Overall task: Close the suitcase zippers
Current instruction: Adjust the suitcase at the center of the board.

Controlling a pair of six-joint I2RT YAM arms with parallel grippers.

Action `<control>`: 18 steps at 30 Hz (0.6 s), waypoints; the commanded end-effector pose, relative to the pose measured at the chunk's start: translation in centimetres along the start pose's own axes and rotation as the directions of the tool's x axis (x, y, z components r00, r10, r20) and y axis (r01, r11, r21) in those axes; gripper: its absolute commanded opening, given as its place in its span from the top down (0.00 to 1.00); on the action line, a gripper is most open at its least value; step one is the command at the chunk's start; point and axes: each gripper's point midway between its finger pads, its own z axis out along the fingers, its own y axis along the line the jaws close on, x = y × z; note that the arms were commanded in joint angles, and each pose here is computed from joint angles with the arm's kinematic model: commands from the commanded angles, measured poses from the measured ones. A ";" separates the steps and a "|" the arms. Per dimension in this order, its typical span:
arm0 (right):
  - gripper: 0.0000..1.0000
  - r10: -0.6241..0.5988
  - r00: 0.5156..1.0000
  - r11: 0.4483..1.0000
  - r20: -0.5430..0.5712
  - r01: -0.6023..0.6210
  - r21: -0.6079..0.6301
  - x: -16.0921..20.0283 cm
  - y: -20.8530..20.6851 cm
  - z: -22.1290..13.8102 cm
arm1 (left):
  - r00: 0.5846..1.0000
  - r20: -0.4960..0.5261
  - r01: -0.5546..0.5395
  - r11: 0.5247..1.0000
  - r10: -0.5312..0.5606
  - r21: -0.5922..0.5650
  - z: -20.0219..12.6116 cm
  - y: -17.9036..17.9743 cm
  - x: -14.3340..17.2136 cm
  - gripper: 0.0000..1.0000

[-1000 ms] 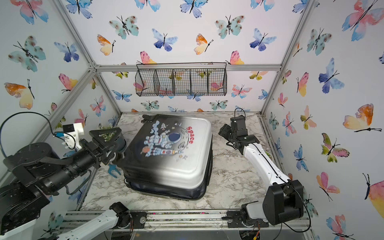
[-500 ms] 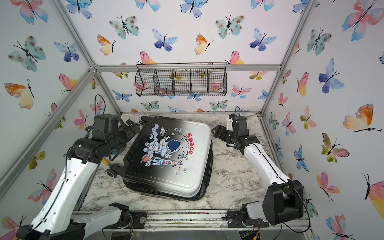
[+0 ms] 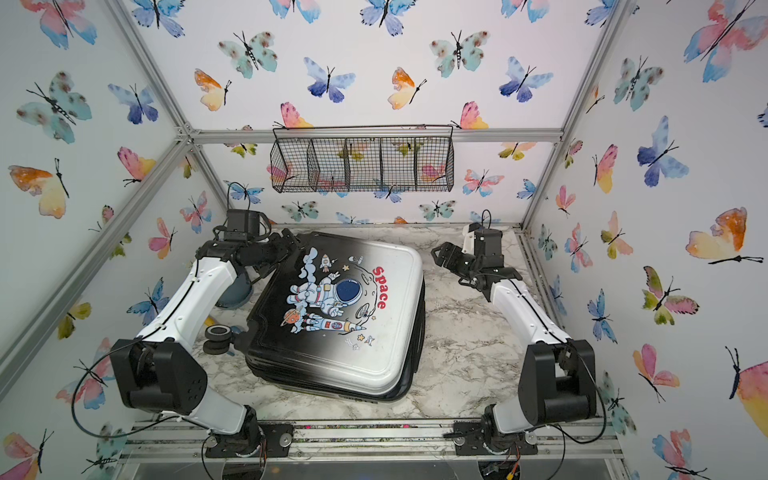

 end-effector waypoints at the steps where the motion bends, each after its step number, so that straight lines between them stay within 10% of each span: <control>1: 0.20 -0.035 0.999 0.997 -0.002 0.034 -0.073 -0.9 1.6 0.8 | 0.999 -0.007 -0.044 0.994 0.044 0.097 0.5 -2.9 -1.7 0.01; 18: 0.26 -0.171 0.973 0.946 -0.154 0.119 -0.301 6.1 5.3 -0.7 | 0.964 -0.188 -0.142 0.960 0.190 0.242 9.4 -12.1 1.5 0.03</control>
